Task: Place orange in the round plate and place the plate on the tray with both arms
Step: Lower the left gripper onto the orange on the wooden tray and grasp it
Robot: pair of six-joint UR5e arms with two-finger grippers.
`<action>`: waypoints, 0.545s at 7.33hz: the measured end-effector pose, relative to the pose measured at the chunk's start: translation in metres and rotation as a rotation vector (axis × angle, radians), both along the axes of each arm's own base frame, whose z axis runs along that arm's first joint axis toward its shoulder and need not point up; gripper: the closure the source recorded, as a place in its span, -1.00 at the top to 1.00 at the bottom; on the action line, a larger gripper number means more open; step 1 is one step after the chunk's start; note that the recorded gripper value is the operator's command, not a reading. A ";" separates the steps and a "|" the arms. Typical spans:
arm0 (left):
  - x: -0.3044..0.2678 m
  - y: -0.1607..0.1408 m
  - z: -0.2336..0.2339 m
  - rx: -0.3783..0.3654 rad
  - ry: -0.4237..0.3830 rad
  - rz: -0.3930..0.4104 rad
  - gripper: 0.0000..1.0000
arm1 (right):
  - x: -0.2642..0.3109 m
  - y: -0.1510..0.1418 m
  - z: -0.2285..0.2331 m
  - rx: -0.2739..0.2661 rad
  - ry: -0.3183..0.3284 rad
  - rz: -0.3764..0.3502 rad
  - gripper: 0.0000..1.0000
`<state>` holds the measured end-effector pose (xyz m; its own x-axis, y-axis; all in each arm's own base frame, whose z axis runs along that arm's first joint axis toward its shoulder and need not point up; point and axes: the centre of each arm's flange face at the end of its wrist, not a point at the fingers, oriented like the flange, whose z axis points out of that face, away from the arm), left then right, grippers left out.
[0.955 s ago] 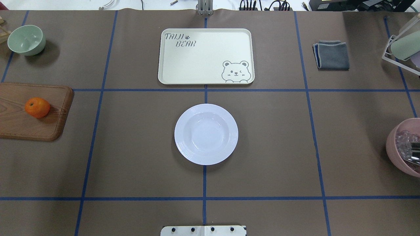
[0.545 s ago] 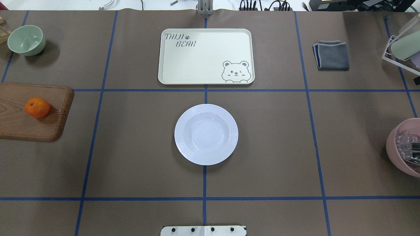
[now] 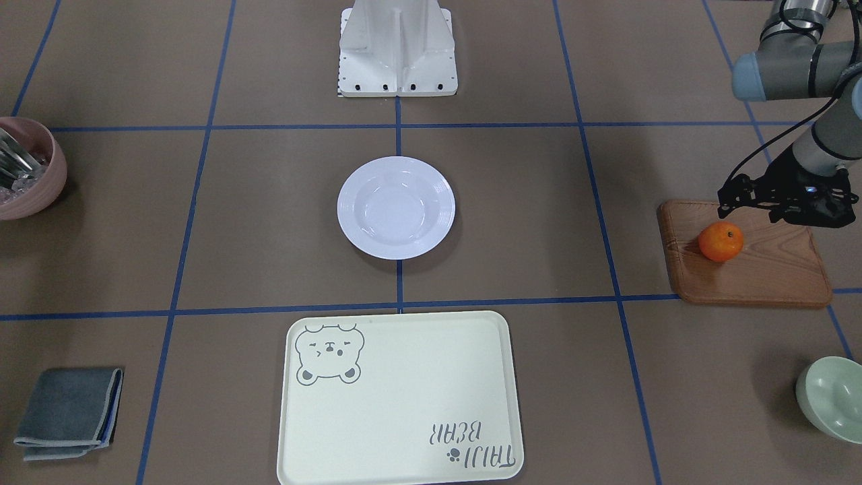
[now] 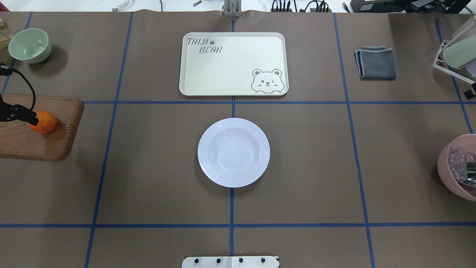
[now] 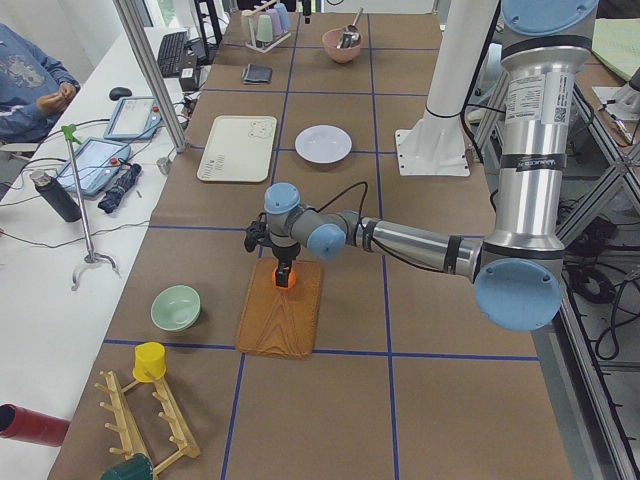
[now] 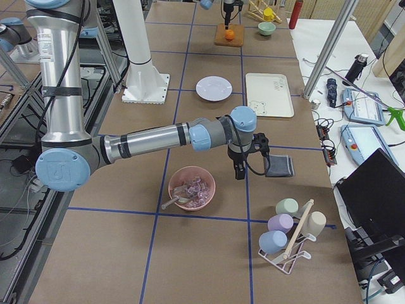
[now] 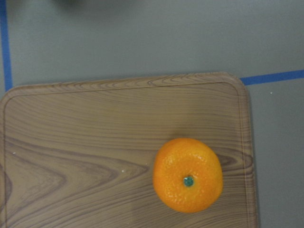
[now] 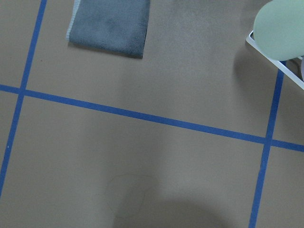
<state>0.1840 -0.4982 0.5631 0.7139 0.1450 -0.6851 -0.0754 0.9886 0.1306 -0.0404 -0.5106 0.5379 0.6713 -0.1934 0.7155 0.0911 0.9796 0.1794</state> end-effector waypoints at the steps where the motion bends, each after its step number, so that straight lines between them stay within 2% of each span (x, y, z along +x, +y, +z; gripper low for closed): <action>1: 0.007 -0.007 0.003 -0.009 -0.002 0.002 0.95 | -0.001 0.000 0.000 0.000 0.000 -0.002 1.00; 4: 0.028 -0.019 0.008 -0.028 -0.005 0.013 0.95 | -0.003 0.000 0.000 0.000 0.001 -0.005 1.00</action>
<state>0.2118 -0.5176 0.5710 0.7156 0.1353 -0.6853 -0.0893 0.9907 0.1023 -0.0432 -0.5104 0.5382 0.6710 -0.1968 0.7149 0.0964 0.9791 0.1791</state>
